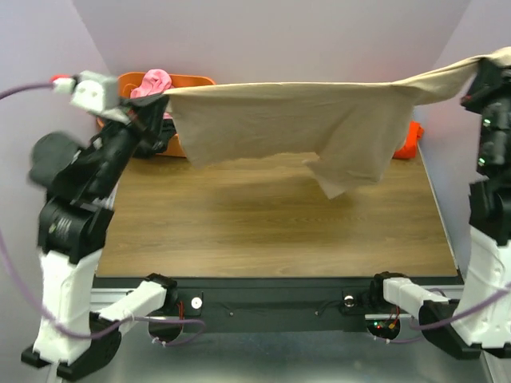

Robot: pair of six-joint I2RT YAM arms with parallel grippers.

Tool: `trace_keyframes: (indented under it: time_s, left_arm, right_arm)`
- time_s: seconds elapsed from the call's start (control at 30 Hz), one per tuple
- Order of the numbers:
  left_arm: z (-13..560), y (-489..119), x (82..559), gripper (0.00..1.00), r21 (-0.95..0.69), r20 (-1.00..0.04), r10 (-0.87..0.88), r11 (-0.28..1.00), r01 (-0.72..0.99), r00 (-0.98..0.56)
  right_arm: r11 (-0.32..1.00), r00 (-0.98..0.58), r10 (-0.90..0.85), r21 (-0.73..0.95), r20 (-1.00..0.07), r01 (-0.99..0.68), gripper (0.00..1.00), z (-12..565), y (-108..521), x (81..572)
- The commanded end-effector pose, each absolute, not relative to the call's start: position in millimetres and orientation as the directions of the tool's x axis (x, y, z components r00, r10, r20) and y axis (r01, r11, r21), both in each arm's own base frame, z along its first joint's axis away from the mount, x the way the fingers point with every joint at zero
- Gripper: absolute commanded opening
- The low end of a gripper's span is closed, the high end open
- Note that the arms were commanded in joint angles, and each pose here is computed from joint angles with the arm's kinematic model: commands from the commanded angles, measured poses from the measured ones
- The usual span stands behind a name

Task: Fold and stack the t-shirts
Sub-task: Flatten the tshirt out

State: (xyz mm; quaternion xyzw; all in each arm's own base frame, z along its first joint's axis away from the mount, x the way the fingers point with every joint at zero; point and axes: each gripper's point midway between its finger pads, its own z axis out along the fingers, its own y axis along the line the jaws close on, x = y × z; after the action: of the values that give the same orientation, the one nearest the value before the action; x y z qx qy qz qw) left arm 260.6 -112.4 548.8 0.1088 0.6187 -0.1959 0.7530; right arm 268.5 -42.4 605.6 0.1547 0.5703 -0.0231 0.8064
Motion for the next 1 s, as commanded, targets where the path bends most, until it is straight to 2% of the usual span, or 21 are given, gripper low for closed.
trace_keyframes:
  time_s: [0.0, 0.03, 0.23, 0.37, 0.5, 0.67, 0.7, 0.83, 0.87, 0.93, 0.97]
  left_arm:
    - [593.9, -100.6, 213.0, 0.00, -0.064, -0.936, -0.215, 0.883, 0.465, 0.279]
    - [599.4, -100.6, 200.0, 0.00, -0.061, -0.933, -0.222, 0.872, 0.486, 0.283]
    - [604.5, -106.2, 173.8, 0.00, -0.070, -0.930, -0.255, 0.829, 0.554, 0.264]
    - [598.2, -113.9, 177.3, 0.00, -0.077, -0.941, -0.252, 0.810, 0.581, 0.226]
    - [590.0, -120.6, 193.8, 0.00, -0.086, -0.952, -0.240, 0.808, 0.583, 0.192]
    - [544.2, -137.3, 252.6, 0.00, -0.090, -0.983, -0.164, 0.826, 0.557, 0.085]
    - [532.4, -140.1, 264.6, 0.00, -0.092, -0.987, -0.150, 0.831, 0.549, 0.062]
    - [458.0, -154.1, 329.2, 0.00, -0.106, -0.994, -0.080, 0.859, 0.500, -0.072]
    - [424.6, -156.4, 358.0, 0.00, -0.112, -0.989, -0.057, 0.882, 0.458, -0.133]
    - [392.1, -158.9, 388.0, 0.00, -0.115, -0.980, -0.036, 0.904, 0.412, -0.196]
    - [360.6, -159.8, 420.3, 0.00, -0.109, -0.966, -0.015, 0.928, 0.355, -0.257]
  right_arm:
    - [0.939, 0.555, 0.081, 0.250, -0.828, 0.236, 0.00, 672.7, -55.2, 201.9]
    - [0.938, 0.594, 0.072, 0.257, -0.801, 0.233, 0.00, 686.9, -56.4, 183.2]
    - [0.940, 0.673, 0.076, 0.278, -0.736, 0.199, 0.00, 714.5, -55.4, 145.9]
    - [0.940, 0.689, 0.084, 0.287, -0.720, 0.185, 0.00, 721.5, -54.6, 143.6]
    - [0.944, 0.661, 0.085, 0.272, -0.745, 0.185, 0.00, 716.3, -52.2, 166.4]
    - [0.951, 0.513, 0.089, 0.226, -0.854, 0.210, 0.00, 663.8, -47.8, 244.4]
    - [0.954, 0.441, 0.083, 0.199, -0.894, 0.224, 0.00, 635.4, -46.6, 275.7]
    - [0.956, 0.286, 0.093, 0.166, -0.954, 0.243, 0.00, 561.7, -44.3, 343.6]
    - [0.956, 0.204, 0.095, 0.147, -0.974, 0.255, 0.00, 518.3, -44.0, 379.1]
    - [0.954, 0.131, 0.109, 0.141, -0.985, 0.264, 0.01, 474.4, -43.2, 416.3]
    - [0.952, 0.063, 0.113, 0.127, -0.992, 0.277, 0.00, 434.6, -43.6, 450.1]
